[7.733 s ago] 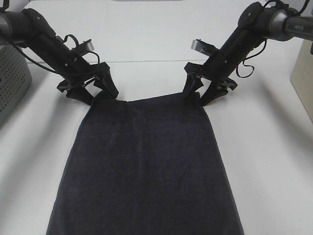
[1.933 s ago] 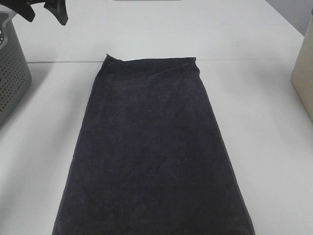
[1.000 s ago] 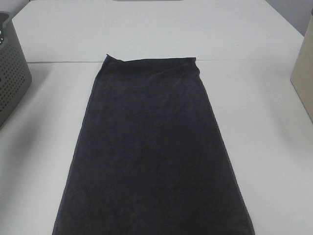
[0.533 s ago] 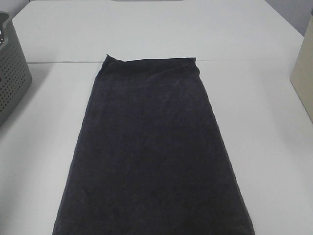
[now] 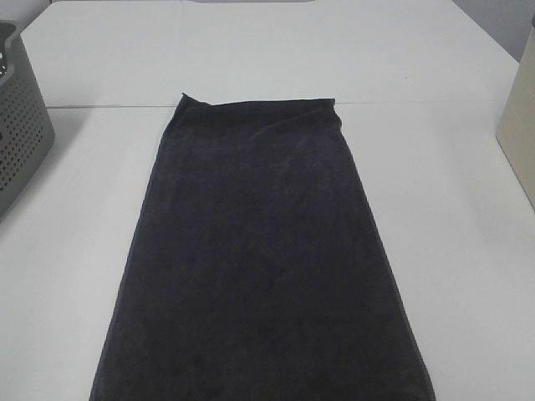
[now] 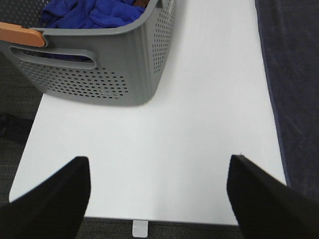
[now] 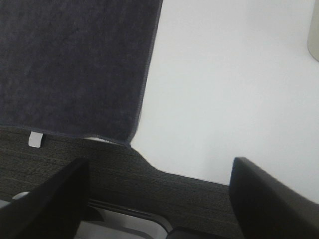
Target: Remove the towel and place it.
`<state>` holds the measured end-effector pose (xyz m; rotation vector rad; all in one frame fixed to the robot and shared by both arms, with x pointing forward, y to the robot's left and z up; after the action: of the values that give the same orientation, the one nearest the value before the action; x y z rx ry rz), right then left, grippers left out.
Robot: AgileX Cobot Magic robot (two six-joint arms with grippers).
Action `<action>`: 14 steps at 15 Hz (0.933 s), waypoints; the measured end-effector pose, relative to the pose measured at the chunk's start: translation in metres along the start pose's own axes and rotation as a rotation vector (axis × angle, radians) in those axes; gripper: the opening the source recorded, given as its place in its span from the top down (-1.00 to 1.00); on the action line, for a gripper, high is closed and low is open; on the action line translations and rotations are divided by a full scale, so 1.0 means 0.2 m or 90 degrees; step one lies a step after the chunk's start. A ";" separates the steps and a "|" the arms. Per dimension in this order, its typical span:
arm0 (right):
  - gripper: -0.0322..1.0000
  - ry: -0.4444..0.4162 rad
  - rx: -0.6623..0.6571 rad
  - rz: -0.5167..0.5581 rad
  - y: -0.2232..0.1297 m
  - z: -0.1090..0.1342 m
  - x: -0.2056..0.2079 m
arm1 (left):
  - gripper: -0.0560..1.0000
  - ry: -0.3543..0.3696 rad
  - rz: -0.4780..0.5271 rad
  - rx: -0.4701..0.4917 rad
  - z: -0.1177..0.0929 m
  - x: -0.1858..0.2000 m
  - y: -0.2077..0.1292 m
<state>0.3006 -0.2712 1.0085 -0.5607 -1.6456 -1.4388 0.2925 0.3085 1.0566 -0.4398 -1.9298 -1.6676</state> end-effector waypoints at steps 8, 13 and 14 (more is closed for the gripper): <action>-0.51 -0.033 0.062 -0.180 -0.16 0.02 0.02 | -0.47 -0.035 -0.059 -0.002 -0.02 0.04 -0.18; -0.51 -0.037 0.071 -0.195 -0.16 0.02 0.01 | -0.47 -0.063 -0.090 -0.001 -0.05 -0.04 -0.16; -0.51 -0.037 0.071 -0.195 -0.16 0.02 0.01 | -0.47 -0.063 -0.095 0.000 -0.05 -0.04 -0.15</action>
<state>0.2742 -0.2757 0.9920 -0.2984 -1.9074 -1.5455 0.2829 0.2945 1.0280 -0.3943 -2.0794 -1.7694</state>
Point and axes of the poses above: a point on each arm's last joint axis where the gripper is mounted, x pointing back along that axis away from the gripper, z along the wrist's bending axis when the last joint is at zero, y = z × x, the point moved 6 cm from there along -x, pointing out along that axis toward the gripper, and after that the axes turned 8 degrees about x, right-handed, at the moved point
